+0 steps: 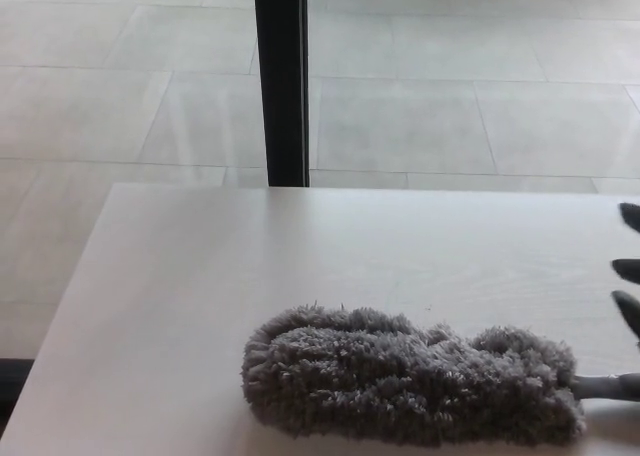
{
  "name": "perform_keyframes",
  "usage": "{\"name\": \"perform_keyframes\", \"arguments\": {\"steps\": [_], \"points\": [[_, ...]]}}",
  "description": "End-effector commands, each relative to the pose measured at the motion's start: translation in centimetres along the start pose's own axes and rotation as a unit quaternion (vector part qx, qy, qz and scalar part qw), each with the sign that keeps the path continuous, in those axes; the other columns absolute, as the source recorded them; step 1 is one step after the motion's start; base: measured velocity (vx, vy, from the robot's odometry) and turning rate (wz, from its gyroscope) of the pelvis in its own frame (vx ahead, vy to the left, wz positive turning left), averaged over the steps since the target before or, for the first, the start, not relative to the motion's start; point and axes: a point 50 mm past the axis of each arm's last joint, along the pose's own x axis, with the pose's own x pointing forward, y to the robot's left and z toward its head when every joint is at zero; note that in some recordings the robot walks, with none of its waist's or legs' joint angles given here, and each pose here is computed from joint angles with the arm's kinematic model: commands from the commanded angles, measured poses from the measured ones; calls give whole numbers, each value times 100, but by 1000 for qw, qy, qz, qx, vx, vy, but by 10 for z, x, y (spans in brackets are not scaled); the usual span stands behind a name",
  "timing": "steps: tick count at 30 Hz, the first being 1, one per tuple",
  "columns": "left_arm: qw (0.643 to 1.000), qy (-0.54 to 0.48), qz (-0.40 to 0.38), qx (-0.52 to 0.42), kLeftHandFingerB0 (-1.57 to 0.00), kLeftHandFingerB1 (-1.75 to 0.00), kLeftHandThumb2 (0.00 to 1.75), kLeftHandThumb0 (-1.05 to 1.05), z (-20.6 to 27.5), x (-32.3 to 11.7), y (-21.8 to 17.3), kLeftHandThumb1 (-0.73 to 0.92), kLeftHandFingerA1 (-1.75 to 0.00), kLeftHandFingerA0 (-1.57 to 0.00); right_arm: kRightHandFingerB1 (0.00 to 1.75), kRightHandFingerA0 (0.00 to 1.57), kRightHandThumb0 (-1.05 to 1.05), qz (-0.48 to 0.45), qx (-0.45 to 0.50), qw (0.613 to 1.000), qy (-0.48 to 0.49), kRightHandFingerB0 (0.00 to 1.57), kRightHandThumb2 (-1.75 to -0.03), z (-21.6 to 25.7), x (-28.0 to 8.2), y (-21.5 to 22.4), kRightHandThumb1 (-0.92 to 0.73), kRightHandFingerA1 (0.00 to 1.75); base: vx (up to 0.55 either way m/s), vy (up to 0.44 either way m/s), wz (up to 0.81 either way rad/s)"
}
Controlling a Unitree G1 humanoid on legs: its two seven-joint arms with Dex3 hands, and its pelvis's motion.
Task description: The robot uses its right hand to pick up the duster kept in the middle of the desk and use it to wipe the desk by swiping its surface twice
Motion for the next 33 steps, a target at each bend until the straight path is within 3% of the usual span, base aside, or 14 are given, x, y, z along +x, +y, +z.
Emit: {"name": "perform_keyframes", "arguments": {"steps": [1, 2, 4, 5, 6, 12, 14, 15, 18, 19, 21, 24, 27, 33], "points": [[999, -18, 8, 29, -60, -50, 60, -57, 12, -1, 11, 66, -64, -60, 32, 37, -67, 195, -155, 966, -71, 28, -61, 15, -10, 66, -67, 56, 0, 0, 0], [999, -17, 7, 32, -62, -51, 60, -56, 12, -1, 11, 66, -62, -63, 44, 26, -70, 211, -177, 959, -73, 14, -91, 14, -9, 69, -56, 58, 0, 0, 0], [1000, -16, 7, 17, -64, -52, 59, -55, 14, 0, 10, 64, -64, -65, 32, 34, -73, 231, -277, 928, -90, 22, -63, 13, -8, 75, -74, 53, 0, 0, 0], [1000, -19, 9, 15, -65, -52, 59, -56, 15, 0, 10, 64, -64, -63, 45, 28, -76, 242, -294, 920, -88, 15, -96, 14, -6, 76, -61, 58, 0, 0, 0], [1000, -20, 9, 8, -61, -51, 59, -56, 16, 0, 11, 64, -68, -65, 33, 34, -73, 249, -302, 916, -91, 22, -62, 13, -5, 79, -73, 54, 0, 0, 0], [1000, -27, -1, -10, -54, -51, 59, -57, 19, 1, 9, 65, -68, -63, 46, 20, -77, 281, -382, 878, -60, 8, -96, -4, 4, 79, -60, 60, 0, 0, 0], [1000, -27, -2, -5, -60, -52, 59, -57, 19, 0, 9, 65, -70, -65, 39, 9, -83, 284, -403, 868, -56, 14, -63, -9, 4, 79, -77, 63, 0, 0, 0], [1000, -26, 0, -1, -60, -52, 59, -56, 19, 1, 10, 65, -68, -65, 51, 5, -40, 287, -433, 853, -55, 0, -101, -15, 4, 78, -38, 56, 0, 0, 0], [1000, -21, 3, -18, -57, -52, 59, -55, 20, 1, 10, 65, -66, -62, 48, 4, -83, 286, -452, 843, -51, 7, -97, -19, 5, 77, -59, 55, 0, 0, 0], [999, -21, 5, -26, -53, -52, 60, -54, 20, 1, 9, 64, -67, -60, 38, 1, -85, 283, -462, 839, -54, 13, -63, -22, 5, 77, -76, 58, 0, 0, 0], [999, -23, 2, -28, -55, -52, 60, -55, 20, 1, 9, 64, -66, -58, 48, 1, -90, 278, -489, 825, -53, 12, -99, -30, 4, 77, -60, 44, 0, 0, 0], [1000, -21, 0, -19, -57, -49, 59, -55, 20, 1, 8, 64, -63, -60, 36, 0, -75, 279, -502, 817, -58, 20, -61, -38, -2, 79, -70, 54, 0, 0, 0], [1000, -22, -1, -16, -55, -51, 59, -54, 21, 1, 9, 64, -66, -60, 49, 2, -71, 275, -510, 812, -70, 14, -90, -43, -8, 83, -54, 57, 0, 0, 0], [999, -24, -4, -21, -49, -48, 59, -53, 22, 2, 8, 63, -64, -59, 45, 23, -54, 236, -487, 829, -141, 11, -61, -52, -26, 98, -75, 85, 0, 0, 0]]}}
